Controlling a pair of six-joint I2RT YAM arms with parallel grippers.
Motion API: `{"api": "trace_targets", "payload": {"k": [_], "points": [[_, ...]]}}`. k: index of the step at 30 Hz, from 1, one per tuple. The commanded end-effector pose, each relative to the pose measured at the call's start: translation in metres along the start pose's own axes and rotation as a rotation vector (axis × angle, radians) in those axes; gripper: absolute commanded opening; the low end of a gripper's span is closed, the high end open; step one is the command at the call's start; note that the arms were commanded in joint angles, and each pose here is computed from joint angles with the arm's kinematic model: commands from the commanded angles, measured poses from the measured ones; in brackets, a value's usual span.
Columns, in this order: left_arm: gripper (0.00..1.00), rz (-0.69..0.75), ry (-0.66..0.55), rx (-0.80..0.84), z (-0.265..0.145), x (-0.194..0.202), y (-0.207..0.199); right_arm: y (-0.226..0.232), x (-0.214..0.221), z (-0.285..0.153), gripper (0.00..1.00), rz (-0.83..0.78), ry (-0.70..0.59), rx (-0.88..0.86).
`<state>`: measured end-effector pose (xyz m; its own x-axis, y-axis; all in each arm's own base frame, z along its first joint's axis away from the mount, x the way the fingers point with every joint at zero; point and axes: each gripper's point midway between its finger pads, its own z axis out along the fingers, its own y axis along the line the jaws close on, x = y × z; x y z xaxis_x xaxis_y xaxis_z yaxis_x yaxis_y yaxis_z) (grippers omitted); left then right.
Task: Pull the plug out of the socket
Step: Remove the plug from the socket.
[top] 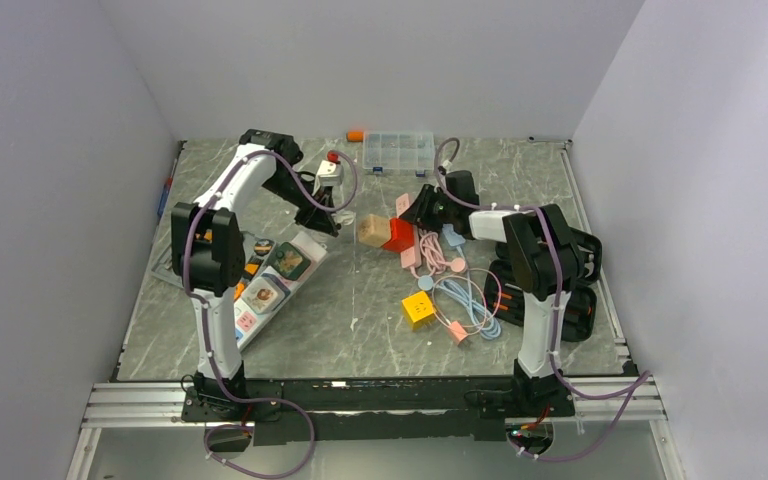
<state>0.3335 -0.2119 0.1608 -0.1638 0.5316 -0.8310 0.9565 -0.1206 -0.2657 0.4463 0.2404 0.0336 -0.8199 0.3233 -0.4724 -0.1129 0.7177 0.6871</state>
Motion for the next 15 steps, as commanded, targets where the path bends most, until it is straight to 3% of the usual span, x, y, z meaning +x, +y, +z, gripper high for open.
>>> {"api": "trace_targets", "payload": {"k": [1,6,15], "points": [[0.00,0.039,-0.099,0.008,-0.009,-0.029,-0.014,-0.005,-0.001,-0.010,0.00,-0.127,-0.037,0.017],[0.00,0.037,-0.128,0.014,-0.007,-0.030,-0.007,0.014,0.009,-0.017,0.00,-0.197,0.009,-0.088],[0.00,-0.004,-0.119,0.025,0.005,-0.010,0.027,0.030,0.004,-0.035,0.00,-0.311,-0.060,-0.007]]}}
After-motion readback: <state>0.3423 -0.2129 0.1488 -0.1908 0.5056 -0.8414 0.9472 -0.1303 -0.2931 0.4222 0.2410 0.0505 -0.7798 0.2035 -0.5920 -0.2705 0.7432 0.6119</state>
